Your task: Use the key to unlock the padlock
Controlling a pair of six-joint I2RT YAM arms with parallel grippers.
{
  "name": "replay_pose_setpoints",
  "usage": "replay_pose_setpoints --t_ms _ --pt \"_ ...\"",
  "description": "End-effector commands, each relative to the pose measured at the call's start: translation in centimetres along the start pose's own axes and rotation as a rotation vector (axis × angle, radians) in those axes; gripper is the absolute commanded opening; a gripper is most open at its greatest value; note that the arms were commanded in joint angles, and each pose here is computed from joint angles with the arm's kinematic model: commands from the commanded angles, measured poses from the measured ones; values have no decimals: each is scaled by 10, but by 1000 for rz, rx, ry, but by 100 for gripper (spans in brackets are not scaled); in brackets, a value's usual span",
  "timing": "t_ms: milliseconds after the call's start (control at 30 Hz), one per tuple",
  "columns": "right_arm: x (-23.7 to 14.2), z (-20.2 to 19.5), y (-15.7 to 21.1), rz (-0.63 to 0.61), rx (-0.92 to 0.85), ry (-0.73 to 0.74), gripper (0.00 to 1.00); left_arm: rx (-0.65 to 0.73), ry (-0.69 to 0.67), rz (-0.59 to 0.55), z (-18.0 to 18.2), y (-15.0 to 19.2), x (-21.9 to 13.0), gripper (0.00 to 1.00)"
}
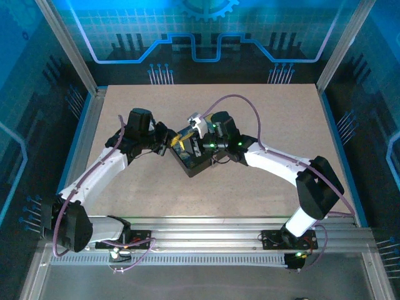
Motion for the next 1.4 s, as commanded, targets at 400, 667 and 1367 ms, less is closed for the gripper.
replay_pose_setpoints --t_ms 400,667,1367 --pt "14 9 9 46 -12 -8 12 -46 46 -46 -2 -2 -10 0" --pt "16 9 9 43 1 -6 24 -61 47 -54 -1 -3 -10 0" --pt "19 14 15 49 -21 -27 0 -76 67 -69 0 -4 -14 0"
Point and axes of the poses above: each hand's point on the last joint's axis, 136 mm out from that joint toward the fingers, its own x axis out along the fingers, its own z axis along the line the jaws close on, y = z × x, the point moved 4 cm from there along -x, back along the fingers, and after that the axes turned 2 degrees about x, right-handed, at the moved point
